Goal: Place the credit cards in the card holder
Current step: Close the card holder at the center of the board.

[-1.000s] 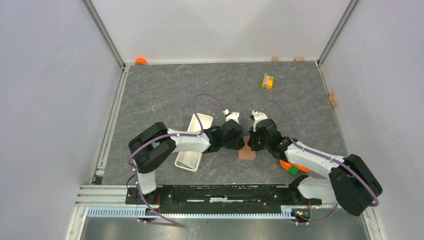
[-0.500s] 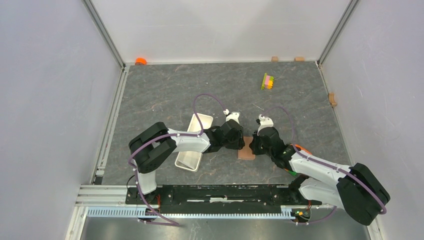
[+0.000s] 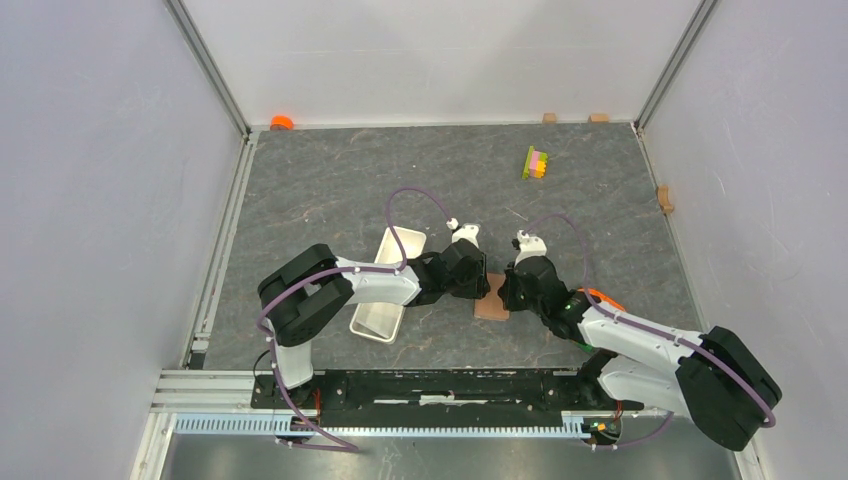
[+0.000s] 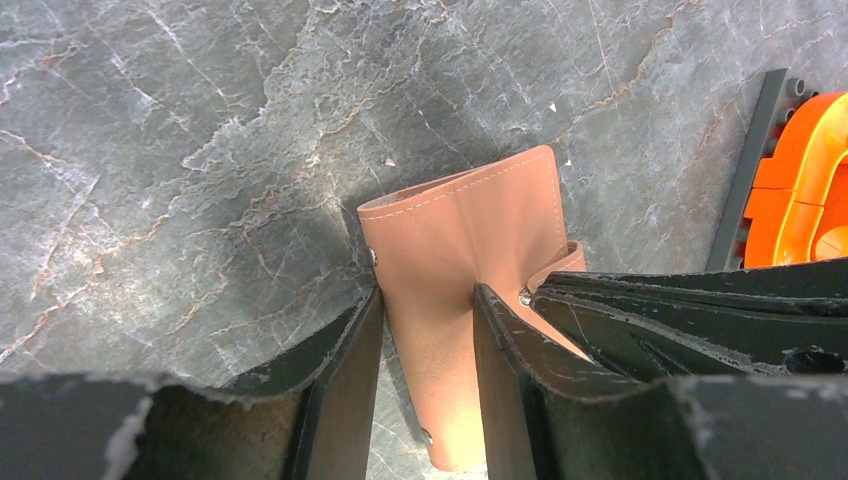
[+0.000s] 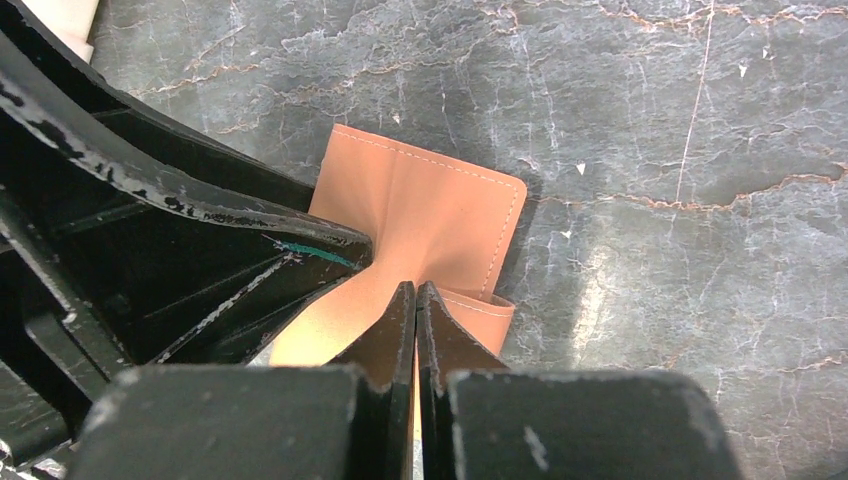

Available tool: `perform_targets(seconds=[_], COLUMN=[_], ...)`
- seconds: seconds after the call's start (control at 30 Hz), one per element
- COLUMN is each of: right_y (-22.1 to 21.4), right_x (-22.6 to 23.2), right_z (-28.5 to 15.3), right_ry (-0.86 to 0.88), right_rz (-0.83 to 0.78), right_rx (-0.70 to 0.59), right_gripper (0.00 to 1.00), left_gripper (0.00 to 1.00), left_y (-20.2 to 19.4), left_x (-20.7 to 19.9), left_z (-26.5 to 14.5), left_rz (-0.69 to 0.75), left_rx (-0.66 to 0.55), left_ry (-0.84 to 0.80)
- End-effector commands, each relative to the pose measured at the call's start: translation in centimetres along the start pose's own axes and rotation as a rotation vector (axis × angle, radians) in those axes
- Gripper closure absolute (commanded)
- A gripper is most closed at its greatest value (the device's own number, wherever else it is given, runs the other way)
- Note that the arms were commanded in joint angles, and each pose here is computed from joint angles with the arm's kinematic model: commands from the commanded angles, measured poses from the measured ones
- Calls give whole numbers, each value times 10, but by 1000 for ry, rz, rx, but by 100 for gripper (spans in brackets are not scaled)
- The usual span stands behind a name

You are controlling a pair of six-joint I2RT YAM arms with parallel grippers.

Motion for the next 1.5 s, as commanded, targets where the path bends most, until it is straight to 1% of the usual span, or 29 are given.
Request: perform_targets(seconds=[0.0,0.37,0.77,1.1,1.47], right_y=[-1,3,12,-1,-6], right_x=[2,7,5,9,11], right_z=[-1,1,-3,3,3], right_ry=[-3,6,-21,8,21], right_rz=[12,20,39,33,41], right_rx=[-16,-73,-154,-98,-109], right_gripper=[100,100,100,100,100], left_gripper=[54,55,55,55,55], left_y=[-45,-47,-48,-48,-48], left_x=[22,23,23,23,23], left_z=[8,8,8,8,8], left_rz=[37,31,29,27,28], left_rx=[153,155,156,155,155], left_ry=[74,76,79,80,78])
Point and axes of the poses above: each gripper's point midway between its finger pads, its own z axis out along the fingers, its own x axis along the line the jaws close on, y = z × x, the point moved 7 cm from there along -z, back along the fingers, and after that the axes turned 13 degrees about z, right-handed, at the moved point
